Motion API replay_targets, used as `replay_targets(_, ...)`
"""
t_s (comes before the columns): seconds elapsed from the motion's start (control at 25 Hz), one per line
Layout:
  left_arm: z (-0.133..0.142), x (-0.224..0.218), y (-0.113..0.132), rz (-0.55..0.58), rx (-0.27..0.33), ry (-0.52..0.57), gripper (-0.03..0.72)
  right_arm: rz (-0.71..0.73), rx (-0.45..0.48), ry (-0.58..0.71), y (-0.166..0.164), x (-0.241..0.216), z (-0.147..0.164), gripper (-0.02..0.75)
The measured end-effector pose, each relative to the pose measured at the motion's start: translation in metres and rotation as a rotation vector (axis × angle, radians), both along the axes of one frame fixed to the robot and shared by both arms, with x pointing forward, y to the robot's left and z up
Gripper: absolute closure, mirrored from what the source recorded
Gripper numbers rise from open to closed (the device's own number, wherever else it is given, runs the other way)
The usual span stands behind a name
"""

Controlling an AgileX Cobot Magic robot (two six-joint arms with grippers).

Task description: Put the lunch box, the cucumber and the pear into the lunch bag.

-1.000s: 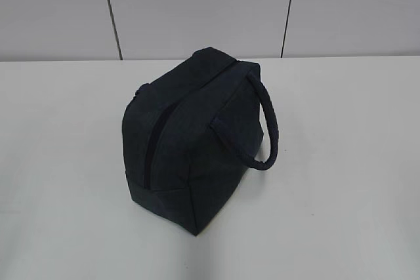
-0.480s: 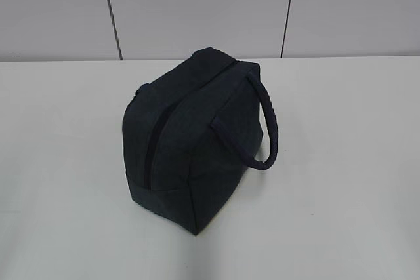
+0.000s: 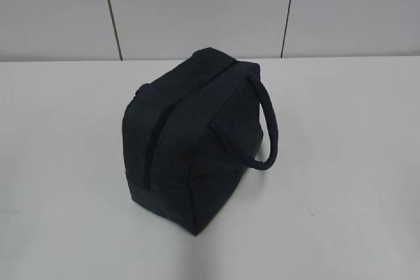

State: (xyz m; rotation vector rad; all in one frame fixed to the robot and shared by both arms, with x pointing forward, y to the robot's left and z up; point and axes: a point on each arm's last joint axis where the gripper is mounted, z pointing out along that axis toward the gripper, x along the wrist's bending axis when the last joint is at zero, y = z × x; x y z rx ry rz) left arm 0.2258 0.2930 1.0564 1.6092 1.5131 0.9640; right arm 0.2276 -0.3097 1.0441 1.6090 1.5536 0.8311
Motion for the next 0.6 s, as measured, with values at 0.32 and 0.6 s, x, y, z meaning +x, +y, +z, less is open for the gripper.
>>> replay_targets(0.32,0.0,0.0,0.0,0.0,-0.001,0.0,0.346,0.0,0.0,0.0,0.0,0.0,0.0,0.221)
replay_targets(0.6,0.0,0.0,0.0,0.0,-0.001,0.0,0.346,0.0,0.0,0.0,0.0,0.0,0.0,0.221)
